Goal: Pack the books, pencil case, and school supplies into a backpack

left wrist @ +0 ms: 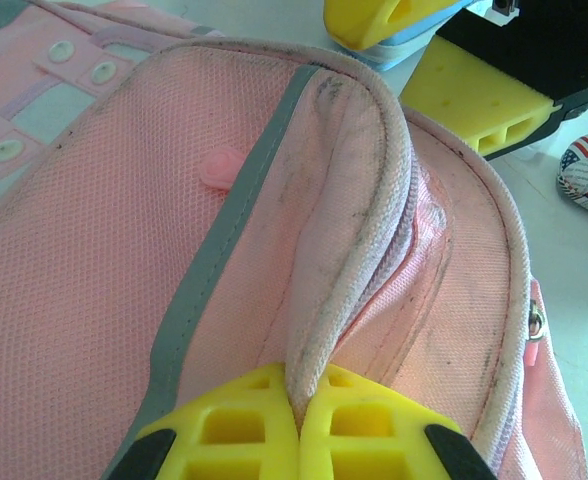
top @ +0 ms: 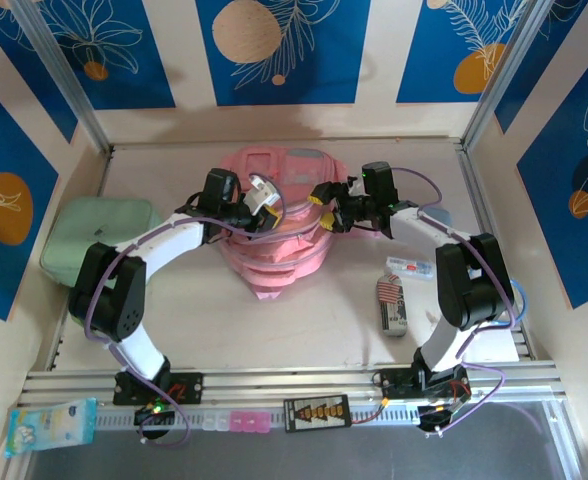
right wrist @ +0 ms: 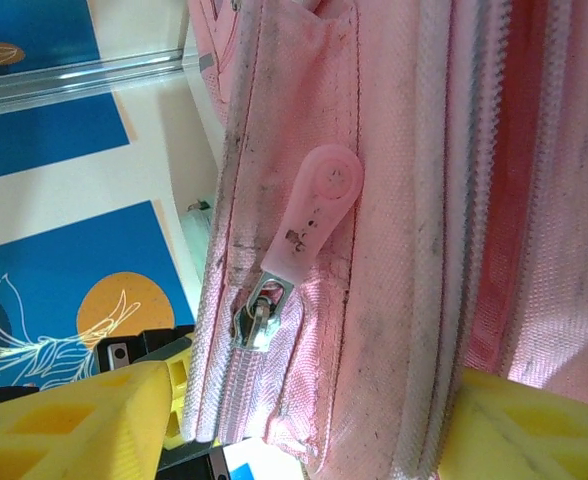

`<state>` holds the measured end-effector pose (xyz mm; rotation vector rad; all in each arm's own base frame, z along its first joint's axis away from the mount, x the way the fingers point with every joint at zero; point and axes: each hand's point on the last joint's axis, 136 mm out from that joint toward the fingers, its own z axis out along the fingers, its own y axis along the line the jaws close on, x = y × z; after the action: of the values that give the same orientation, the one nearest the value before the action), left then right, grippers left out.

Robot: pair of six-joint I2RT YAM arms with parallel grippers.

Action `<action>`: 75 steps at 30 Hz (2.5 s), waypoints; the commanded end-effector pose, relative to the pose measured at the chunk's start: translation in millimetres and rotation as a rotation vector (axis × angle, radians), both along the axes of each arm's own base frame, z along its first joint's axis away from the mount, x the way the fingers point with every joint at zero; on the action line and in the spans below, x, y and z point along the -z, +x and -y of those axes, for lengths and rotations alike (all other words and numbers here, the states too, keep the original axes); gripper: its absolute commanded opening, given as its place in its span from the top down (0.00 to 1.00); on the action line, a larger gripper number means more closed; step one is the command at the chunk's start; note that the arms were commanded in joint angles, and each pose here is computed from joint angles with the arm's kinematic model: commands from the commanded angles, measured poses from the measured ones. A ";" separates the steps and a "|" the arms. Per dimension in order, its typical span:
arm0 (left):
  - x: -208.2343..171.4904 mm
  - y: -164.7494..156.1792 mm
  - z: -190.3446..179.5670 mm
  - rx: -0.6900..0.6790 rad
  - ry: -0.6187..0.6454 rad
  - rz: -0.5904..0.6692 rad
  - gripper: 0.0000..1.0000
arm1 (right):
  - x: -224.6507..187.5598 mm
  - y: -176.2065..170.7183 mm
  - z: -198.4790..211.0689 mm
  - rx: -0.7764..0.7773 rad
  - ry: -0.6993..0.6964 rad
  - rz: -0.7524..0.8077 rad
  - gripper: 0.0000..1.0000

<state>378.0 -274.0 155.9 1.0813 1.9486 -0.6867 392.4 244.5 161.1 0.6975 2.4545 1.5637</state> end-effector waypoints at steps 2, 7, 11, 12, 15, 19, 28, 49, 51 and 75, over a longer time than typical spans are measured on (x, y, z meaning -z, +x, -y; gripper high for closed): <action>-21.7 -11.6 7.6 0.066 -0.046 0.017 0.99 | -6.0 -5.0 -15.2 -0.048 0.041 -0.034 0.32; -23.9 -8.6 4.4 0.026 -0.045 0.017 0.87 | -0.4 -7.4 -36.9 -0.098 0.060 -0.072 0.37; -28.3 6.2 -17.4 -0.181 -0.015 -0.014 0.59 | -0.5 -6.5 -40.9 -0.103 0.065 -0.066 0.63; -29.5 9.8 -25.7 -0.264 -0.018 -0.041 0.53 | -1.5 -6.4 -41.0 -0.102 0.062 -0.059 0.68; -28.5 2.2 -41.1 -0.395 -0.027 -0.147 0.39 | -5.1 -6.6 -41.0 -0.102 0.056 -0.040 0.74; -22.6 -27.6 -38.8 -0.481 -0.065 -0.382 0.35 | -10.1 -7.3 -42.5 -0.105 0.038 -0.005 0.76; -9.0 -78.2 10.0 -0.549 -0.063 -0.514 0.35 | -16.2 -9.9 -46.2 -0.117 0.015 0.038 0.78; 13.3 -44.4 27.7 -0.797 0.142 -0.267 0.61 | -23.3 -13.6 -48.9 -0.133 0.035 0.057 0.78; 16.7 -44.1 27.4 -0.808 0.162 -0.255 0.63 | -22.5 -13.2 -48.5 -0.131 0.034 0.054 0.79; 26.7 -52.2 23.8 -0.796 0.189 -0.278 0.66 | -17.6 -13.0 -42.2 -0.113 0.024 0.048 0.79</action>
<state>324.7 -297.3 135.2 0.2311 2.4499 -0.2238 382.7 282.1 145.5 0.6380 2.5511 1.5663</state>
